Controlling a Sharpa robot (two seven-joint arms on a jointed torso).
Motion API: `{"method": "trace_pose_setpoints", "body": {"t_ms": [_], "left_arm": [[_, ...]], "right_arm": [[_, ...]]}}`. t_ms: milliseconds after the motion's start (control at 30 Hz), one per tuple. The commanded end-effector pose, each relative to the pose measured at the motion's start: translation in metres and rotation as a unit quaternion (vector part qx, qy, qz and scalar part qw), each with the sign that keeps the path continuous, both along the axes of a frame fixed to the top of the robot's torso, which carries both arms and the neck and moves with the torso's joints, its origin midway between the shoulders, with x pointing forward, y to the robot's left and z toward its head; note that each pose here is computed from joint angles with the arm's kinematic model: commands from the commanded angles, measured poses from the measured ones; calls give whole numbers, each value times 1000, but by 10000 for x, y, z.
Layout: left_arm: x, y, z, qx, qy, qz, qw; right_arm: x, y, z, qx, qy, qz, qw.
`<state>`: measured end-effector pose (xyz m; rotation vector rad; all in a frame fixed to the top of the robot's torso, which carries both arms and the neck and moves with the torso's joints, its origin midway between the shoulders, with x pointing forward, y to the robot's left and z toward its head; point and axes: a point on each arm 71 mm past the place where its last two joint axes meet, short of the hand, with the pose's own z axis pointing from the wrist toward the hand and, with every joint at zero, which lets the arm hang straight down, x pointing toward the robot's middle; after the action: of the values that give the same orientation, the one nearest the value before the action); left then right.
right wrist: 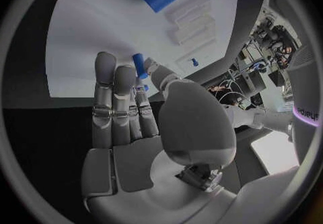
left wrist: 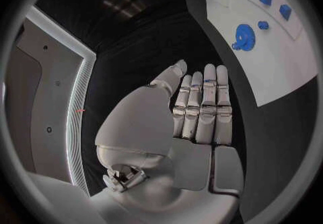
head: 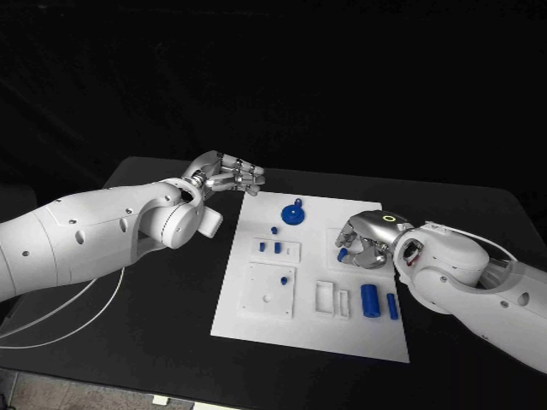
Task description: Assemble the parts on the task board
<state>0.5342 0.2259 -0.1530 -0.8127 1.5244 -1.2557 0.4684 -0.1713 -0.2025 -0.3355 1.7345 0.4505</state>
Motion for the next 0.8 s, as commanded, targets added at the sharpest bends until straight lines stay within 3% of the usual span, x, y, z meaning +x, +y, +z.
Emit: {"method": "trace_pose_setpoints", "body": {"t_ms": [33, 467, 800], "left_arm": [[-1, -18, 14, -4, -1, -6, 1000], [1, -13, 12, -4, 0, -6, 1000], [6, 1, 9, -3, 1, -2, 1000]], "right_arm": [[-24, 45, -14, -1, -3, 13, 1000], [-58, 93, -59, -3, -3, 21, 1000], [-63, 94, -20, -6, -46, 9, 999]]}}
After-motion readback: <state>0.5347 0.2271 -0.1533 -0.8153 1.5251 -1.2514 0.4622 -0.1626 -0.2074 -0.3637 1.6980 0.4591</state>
